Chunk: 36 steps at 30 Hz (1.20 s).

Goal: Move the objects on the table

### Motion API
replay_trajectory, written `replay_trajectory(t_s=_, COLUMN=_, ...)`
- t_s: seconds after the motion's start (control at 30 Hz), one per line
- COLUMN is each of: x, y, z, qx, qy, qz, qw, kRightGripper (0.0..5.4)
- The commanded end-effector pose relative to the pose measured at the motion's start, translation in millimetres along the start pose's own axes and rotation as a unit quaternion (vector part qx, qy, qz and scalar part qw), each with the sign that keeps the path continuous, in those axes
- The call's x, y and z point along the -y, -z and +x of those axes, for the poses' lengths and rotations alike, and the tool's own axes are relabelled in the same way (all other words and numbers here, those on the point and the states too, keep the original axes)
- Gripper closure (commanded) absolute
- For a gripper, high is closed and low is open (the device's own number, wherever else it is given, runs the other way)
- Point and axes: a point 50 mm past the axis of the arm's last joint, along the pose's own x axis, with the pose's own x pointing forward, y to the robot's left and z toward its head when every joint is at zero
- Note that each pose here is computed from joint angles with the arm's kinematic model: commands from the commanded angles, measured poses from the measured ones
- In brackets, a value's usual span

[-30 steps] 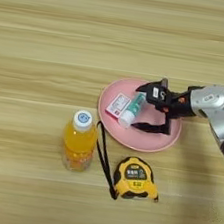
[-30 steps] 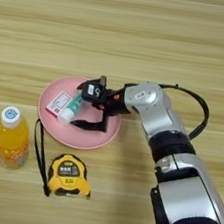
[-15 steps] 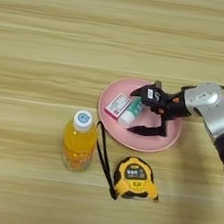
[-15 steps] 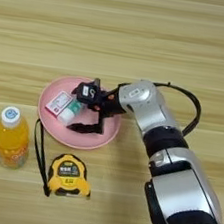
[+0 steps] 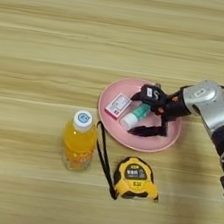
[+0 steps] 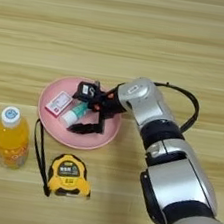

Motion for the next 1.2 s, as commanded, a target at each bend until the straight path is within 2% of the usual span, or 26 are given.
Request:
replay_trajectory(t_s=0.03, x=21, y=-17.8, z=-20.4, qx=-0.006, qy=0.053, qz=-0.030, qw=0.9981, kRightGripper=0.87)
replay_trajectory(t_s=0.8, x=11, y=-0.8, z=-28.7, qx=0.001, qy=0.044, qz=-0.001, qw=0.9990, kRightGripper=3.19)
replay_trajectory(t_s=0.9, x=9, y=-0.7, z=-29.6, qx=0.009, qy=0.045, qz=0.002, qw=0.9990, kRightGripper=3.62)
replay_trajectory(t_s=1.2, x=6, y=-1.5, z=-31.5, qx=0.038, qy=0.058, qz=0.010, qw=0.9976, kRightGripper=3.73)
